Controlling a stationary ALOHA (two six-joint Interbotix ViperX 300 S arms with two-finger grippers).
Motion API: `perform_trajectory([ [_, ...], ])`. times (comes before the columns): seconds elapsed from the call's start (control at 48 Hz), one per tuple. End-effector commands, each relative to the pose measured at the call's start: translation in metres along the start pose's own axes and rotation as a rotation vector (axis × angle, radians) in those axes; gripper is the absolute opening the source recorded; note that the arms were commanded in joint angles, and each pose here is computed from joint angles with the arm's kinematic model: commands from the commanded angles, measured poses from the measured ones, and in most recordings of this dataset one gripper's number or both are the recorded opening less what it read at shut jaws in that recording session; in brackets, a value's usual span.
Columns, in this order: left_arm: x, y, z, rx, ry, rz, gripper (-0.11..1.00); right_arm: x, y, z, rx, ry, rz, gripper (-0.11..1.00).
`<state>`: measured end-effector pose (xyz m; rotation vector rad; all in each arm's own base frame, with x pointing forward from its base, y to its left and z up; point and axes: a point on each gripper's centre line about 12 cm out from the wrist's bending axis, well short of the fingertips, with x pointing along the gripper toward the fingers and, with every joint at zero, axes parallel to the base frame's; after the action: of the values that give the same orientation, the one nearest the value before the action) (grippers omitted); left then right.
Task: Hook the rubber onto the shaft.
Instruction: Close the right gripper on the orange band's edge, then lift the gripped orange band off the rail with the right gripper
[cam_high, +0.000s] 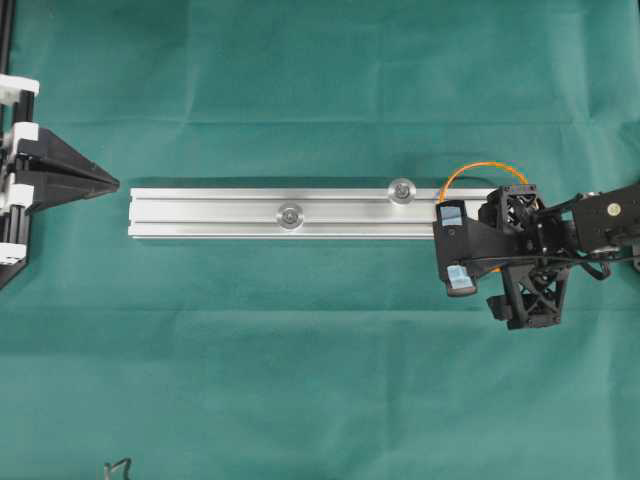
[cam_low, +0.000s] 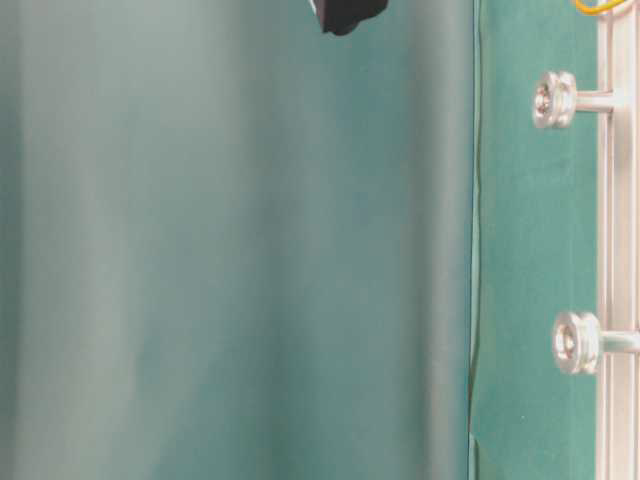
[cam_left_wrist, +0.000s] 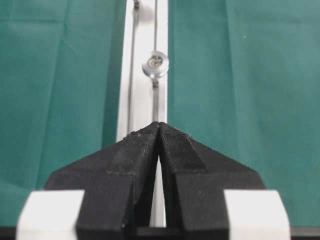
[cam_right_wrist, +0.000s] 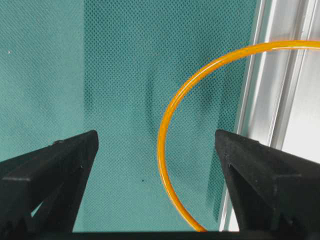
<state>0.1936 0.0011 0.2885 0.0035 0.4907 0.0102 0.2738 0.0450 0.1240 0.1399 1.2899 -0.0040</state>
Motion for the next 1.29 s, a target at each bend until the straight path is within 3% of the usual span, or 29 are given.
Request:
perform_trajectory([
  [0.0,-0.0028,-0.0002,0.0122,0.000,-0.029,-0.001,0.00,-0.0029,0.0021,0.0038,-0.002,-0.020,0.007,0.96],
  [0.25,-0.0028,-0.0002,0.0122,0.000,-0.029,-0.001,0.00,-0.0029,0.0021,0.0038,-0.002,-0.020,0.007,0.94],
  [0.375,-0.0028,-0.0002,0.0122,0.000,-0.029,-0.001,0.00,-0.0029,0.0020,0.0035,-0.002,-0.017,0.007,0.88],
  [0.48,-0.0024,-0.0004,0.0120,0.004,-0.028,-0.001,0.00,-0.0016,0.0019,0.0029,-0.002,-0.011,0.005,0.70],
  [0.647,-0.0028,-0.0005,0.0122,0.001,-0.029,-0.002,0.00,0.0012,0.0015,0.0027,0.005,-0.006,0.002,0.28],
  [0.772,-0.0024,-0.0005,0.0122,0.001,-0.029,-0.002,0.00,0.0014,0.0015,0.0039,0.027,-0.012,0.001,0.07],
  [0.918,-0.0030,-0.0002,0.0128,0.000,-0.031,-0.001,0.00,0.0014,0.0015,0.0041,0.058,-0.014,0.002,0.07],
  [1.272,-0.0030,-0.0005,0.0129,0.001,-0.032,-0.002,0.00,-0.0007,0.0022,0.0067,0.056,-0.021,0.003,0.07],
])
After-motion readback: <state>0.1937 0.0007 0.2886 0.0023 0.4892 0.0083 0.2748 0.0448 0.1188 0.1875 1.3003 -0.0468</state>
